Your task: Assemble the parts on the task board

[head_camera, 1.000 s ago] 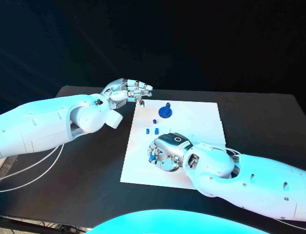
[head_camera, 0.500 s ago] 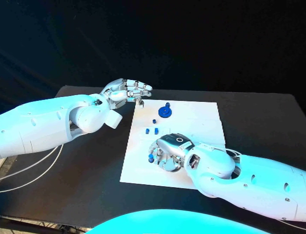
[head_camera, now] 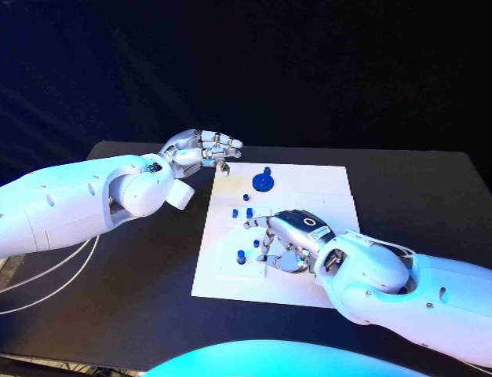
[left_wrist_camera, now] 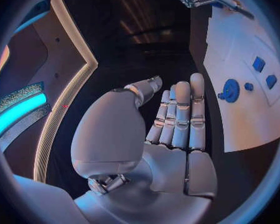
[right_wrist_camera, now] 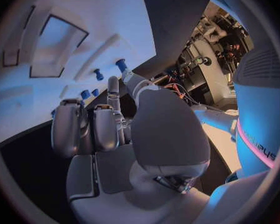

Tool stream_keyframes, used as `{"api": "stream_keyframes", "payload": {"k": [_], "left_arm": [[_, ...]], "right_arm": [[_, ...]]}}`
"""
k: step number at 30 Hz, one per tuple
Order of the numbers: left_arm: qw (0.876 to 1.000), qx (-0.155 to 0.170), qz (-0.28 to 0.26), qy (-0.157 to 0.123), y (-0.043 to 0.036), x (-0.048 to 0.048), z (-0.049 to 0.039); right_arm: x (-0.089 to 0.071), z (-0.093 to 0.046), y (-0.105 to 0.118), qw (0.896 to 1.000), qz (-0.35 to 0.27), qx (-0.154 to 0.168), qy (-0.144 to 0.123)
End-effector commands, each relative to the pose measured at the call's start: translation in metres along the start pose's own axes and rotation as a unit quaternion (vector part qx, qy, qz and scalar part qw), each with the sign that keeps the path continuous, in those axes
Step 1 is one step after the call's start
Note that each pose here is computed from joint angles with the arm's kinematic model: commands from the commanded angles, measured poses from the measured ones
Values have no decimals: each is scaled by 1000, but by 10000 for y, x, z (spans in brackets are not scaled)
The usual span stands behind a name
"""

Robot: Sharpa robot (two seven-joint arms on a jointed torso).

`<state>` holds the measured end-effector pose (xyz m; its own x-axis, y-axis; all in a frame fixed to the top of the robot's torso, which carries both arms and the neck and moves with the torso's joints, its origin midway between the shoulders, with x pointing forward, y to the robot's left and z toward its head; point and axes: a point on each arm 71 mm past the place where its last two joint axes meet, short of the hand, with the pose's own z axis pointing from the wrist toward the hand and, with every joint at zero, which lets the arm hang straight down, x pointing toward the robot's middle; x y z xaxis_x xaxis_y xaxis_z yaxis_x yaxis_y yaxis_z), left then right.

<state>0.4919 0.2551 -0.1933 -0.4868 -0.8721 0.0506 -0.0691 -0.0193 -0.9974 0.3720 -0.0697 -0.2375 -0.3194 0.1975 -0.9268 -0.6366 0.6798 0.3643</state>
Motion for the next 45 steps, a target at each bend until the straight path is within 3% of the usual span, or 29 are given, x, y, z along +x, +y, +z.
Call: {"api": "stream_keyframes", "payload": {"k": [1, 5, 10, 16, 23, 34, 45], "left_arm": [[1000, 4, -3, 10, -13, 18, 2], [1000, 3, -2, 8, -12, 5, -6], [1000, 3, -2, 6, -8, -7, -12], [1000, 2, -3, 7, 2, -6, -14], [1000, 1, -3, 8, 11, 1, -8], [1000, -1, -4, 8, 15, 2, -11], [1000, -1, -4, 8, 14, -5, -20]], "right_arm": [[-191, -96, -162, 994, 96, 23, -40], [-370, -279, -454, 980, 175, 80, -50], [-458, -528, -746, 966, 214, 143, -25], [-447, -782, -950, 960, 190, 202, 20], [-428, -984, -1086, 956, 135, 255, 45], [-313, -1036, -1142, 949, 96, 293, 67], [-220, -966, -1141, 949, 77, 296, 76]]}}
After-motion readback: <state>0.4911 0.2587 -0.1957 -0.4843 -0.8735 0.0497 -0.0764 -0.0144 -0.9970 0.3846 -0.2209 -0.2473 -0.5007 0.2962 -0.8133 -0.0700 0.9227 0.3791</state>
